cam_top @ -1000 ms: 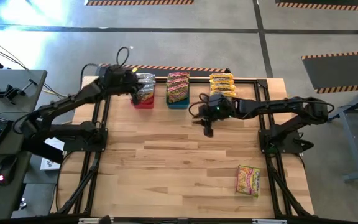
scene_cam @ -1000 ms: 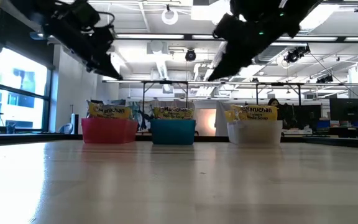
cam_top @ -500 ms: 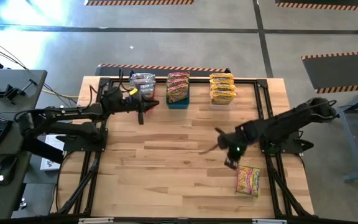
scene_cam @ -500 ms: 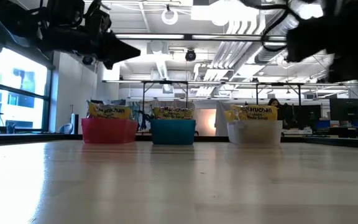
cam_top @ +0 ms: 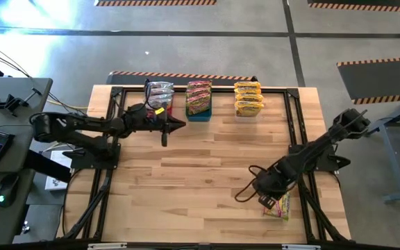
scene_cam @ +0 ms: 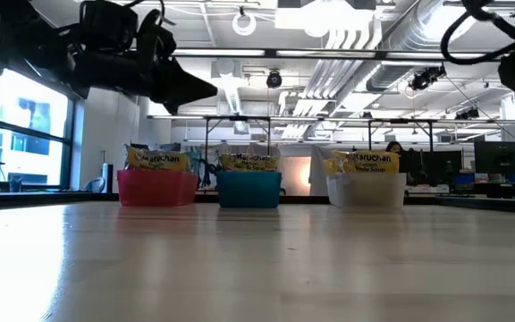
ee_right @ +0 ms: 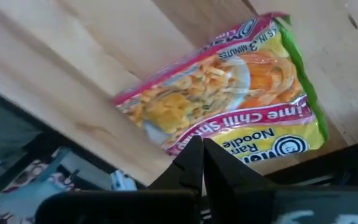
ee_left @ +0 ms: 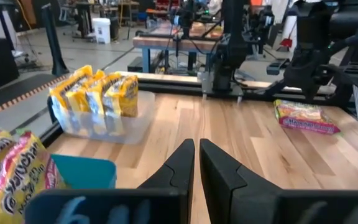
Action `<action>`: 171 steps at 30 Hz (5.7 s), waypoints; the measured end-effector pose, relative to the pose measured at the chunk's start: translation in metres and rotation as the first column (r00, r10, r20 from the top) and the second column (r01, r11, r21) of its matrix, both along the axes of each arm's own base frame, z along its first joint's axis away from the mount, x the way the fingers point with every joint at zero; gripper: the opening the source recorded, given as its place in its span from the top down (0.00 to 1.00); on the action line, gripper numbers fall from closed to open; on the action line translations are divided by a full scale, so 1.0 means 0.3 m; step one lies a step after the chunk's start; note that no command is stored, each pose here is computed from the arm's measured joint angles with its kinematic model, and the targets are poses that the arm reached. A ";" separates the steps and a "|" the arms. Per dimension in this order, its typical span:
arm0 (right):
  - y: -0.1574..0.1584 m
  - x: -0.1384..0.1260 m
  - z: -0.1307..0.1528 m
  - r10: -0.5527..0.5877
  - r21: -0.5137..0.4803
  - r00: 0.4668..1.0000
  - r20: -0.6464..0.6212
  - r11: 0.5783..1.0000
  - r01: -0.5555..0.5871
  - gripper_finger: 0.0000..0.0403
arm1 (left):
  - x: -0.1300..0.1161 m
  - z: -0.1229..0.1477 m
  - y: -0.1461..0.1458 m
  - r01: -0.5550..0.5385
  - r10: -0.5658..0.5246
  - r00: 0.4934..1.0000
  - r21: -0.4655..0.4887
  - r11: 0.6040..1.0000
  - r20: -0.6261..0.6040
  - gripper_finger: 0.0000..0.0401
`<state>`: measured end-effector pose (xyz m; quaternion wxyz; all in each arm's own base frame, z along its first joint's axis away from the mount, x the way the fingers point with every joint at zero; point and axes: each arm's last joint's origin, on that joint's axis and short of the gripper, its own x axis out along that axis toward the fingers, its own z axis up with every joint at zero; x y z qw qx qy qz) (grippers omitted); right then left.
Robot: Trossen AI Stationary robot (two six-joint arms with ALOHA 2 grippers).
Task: Sort Maruchan noodles
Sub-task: Put the green noodle pack into the blue bin
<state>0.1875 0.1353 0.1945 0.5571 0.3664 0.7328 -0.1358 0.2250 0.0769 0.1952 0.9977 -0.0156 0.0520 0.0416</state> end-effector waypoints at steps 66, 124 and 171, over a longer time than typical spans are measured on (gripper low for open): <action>-0.044 0.041 -0.138 0.266 -0.388 0.953 0.147 0.901 -0.192 1.00 | 0.011 -0.010 -0.021 -0.001 0.001 1.000 -0.075 0.997 -0.012 0.96; -0.307 0.261 -0.176 0.741 -0.781 0.418 0.526 0.615 -0.108 1.00 | 0.601 -0.359 -0.242 0.271 -0.399 0.847 -0.360 0.893 -0.352 0.59; -0.410 0.000 -0.120 0.300 -0.241 -0.051 0.953 0.847 0.474 0.38 | 0.487 0.161 -0.220 0.096 -0.080 0.987 0.109 0.989 -0.141 1.00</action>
